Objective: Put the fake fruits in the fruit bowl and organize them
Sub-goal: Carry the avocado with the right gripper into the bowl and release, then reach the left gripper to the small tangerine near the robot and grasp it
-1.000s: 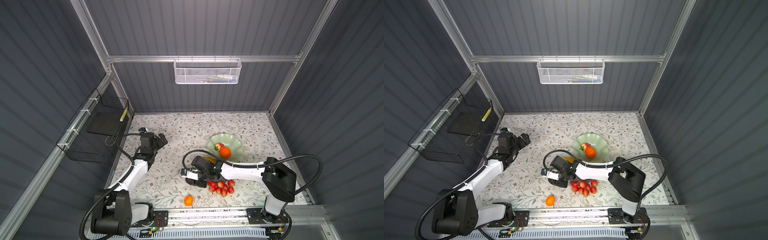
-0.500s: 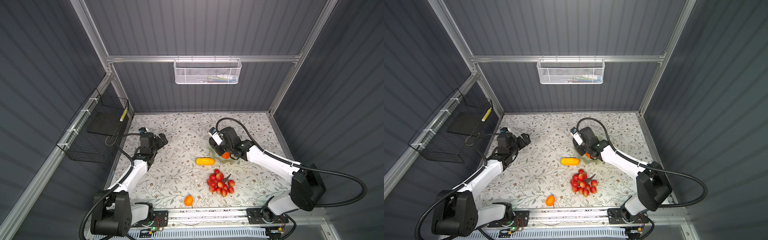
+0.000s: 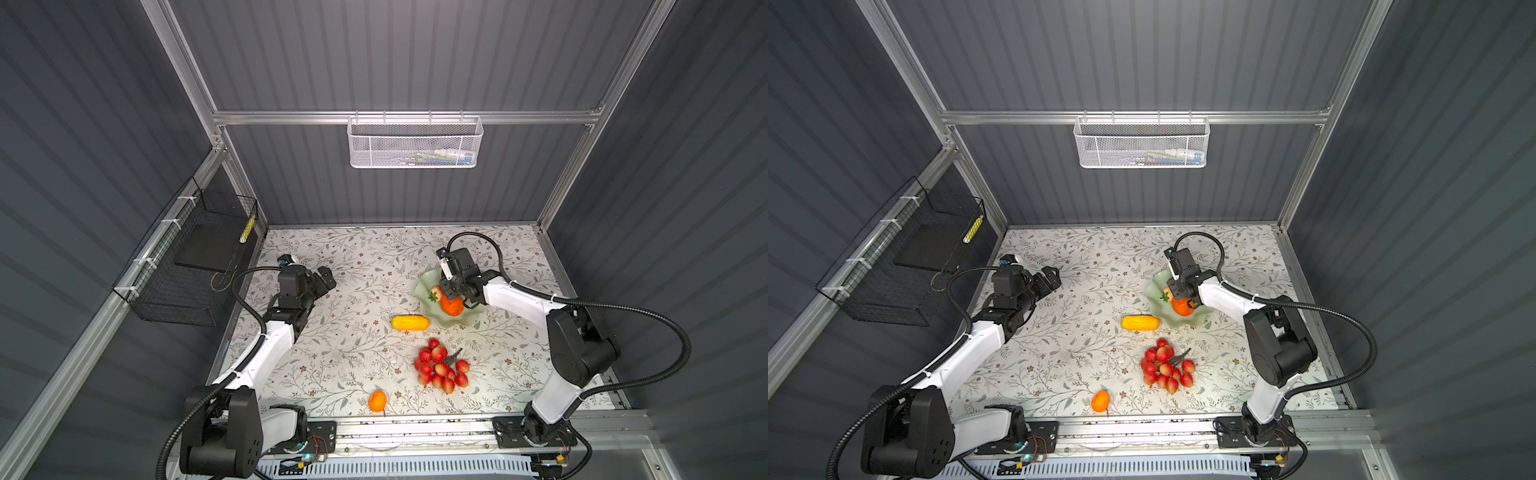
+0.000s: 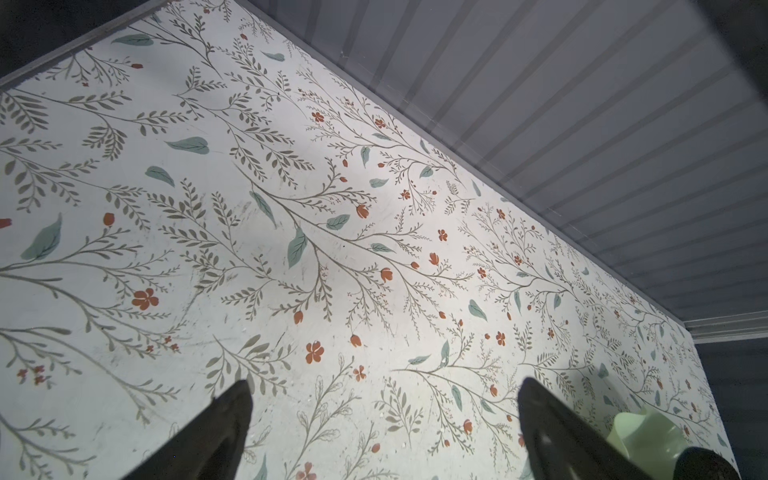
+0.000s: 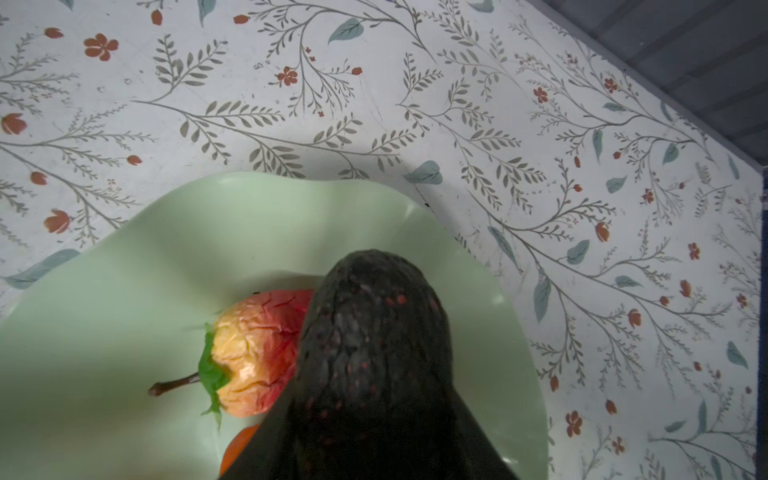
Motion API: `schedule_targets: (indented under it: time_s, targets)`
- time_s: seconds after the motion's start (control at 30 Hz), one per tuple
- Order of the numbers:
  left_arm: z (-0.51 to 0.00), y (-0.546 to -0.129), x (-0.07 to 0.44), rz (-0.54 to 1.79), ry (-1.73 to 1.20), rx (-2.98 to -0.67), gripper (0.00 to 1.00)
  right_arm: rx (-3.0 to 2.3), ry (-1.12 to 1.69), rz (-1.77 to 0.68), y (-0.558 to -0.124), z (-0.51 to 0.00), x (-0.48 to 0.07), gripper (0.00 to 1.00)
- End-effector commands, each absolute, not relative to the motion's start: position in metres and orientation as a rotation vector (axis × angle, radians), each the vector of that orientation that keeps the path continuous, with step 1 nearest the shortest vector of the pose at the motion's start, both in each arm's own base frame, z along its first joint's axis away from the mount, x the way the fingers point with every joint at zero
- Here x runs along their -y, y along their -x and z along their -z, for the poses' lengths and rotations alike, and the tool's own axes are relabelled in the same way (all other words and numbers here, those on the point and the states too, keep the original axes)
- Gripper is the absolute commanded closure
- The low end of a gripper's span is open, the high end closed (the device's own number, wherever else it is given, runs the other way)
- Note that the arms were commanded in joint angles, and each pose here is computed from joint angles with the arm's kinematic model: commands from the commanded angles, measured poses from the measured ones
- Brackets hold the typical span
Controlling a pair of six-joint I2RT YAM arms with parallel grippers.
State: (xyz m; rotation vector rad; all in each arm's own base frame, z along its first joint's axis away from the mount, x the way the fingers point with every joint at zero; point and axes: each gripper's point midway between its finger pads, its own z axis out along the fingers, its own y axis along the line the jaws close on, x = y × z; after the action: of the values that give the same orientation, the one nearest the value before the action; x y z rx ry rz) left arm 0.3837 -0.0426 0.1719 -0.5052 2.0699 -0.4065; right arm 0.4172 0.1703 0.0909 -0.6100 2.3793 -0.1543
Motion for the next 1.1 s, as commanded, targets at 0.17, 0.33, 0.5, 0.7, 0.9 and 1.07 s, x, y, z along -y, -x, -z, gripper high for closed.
schedule_targets:
  time_s: [0.17, 0.33, 0.5, 0.7, 0.9, 1.07]
  targets:
    - [-0.178, -0.381, 0.047, 0.447, 0.483, -2.075, 0.0, -2.422, 0.644, 0.209, -0.425, -0.076, -0.164, 0.54]
    - [-0.179, -0.379, 0.052, 0.474, 0.47, -2.083, 0.0, -2.411, 0.63, 0.155, -0.424, -0.087, -0.169, 0.32]
    - [-0.174, -0.369, 0.072, 0.59, 0.403, -2.154, 0.06, -2.35, 0.561, 0.107, -0.424, -0.118, -0.17, 0.19]
    - [-0.161, -0.335, 0.101, 0.76, 0.308, -2.269, 0.14, -2.209, 0.4, -0.092, -0.419, -0.18, -0.181, 0.01]
    - [-0.148, -0.279, 0.136, 0.707, 0.132, -2.413, 0.16, -2.058, 0.244, -0.333, -0.411, -0.222, -0.193, 0.01]
    - [-0.127, -0.223, 0.155, 0.748, 0.056, -2.544, 0.18, -2.034, 0.189, -0.362, -0.411, -0.229, -0.19, 0.01]
